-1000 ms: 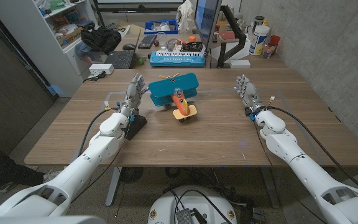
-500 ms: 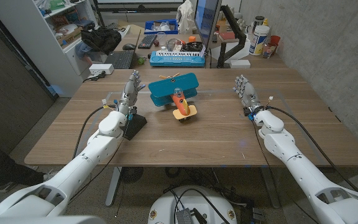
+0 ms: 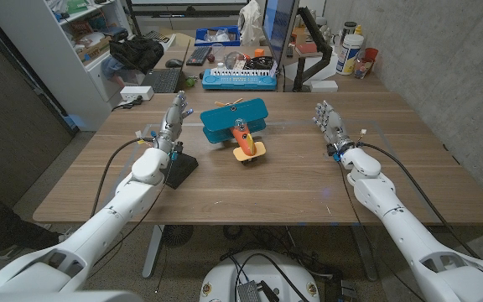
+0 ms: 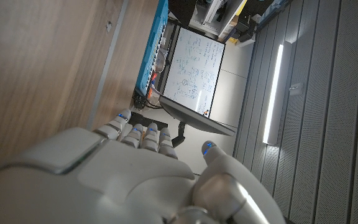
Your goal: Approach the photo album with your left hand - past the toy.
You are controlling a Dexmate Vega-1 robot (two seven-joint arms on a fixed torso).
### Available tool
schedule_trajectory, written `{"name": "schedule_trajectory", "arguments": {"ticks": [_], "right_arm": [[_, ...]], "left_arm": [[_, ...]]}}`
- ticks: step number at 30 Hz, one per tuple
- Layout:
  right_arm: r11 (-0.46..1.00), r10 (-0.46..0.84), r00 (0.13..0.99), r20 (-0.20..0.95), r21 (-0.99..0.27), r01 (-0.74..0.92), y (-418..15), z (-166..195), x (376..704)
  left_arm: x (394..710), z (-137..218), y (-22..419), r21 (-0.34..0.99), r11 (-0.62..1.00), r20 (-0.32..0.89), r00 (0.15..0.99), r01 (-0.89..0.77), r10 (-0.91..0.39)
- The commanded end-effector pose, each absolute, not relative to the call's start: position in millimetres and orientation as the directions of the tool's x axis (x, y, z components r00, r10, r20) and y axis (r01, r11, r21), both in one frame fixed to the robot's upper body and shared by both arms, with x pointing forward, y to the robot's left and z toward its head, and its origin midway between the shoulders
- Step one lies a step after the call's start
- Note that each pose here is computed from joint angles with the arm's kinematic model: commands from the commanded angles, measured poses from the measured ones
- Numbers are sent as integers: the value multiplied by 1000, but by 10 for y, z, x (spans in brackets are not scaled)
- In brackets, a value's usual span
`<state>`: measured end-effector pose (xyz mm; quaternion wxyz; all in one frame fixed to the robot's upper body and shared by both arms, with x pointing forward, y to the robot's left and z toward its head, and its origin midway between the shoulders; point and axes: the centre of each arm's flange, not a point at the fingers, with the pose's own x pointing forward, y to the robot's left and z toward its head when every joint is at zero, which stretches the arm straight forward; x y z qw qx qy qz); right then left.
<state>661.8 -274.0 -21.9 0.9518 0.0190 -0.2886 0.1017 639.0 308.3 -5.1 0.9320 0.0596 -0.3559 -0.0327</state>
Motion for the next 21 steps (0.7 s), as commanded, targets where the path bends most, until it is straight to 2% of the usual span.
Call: {"name": "schedule_trajectory", "arguments": {"ticks": [1, 21], "right_arm": [[978, 193, 813, 549, -39, -206, -2697, -208, 6643], [976, 201, 809, 552, -45, -212, -2639, -168, 6690]], "left_arm": [[6335, 86, 3097, 181, 983, 694, 712, -26, -109], [6218, 234, 3102, 251, 964, 733, 667, -86, -131]]}}
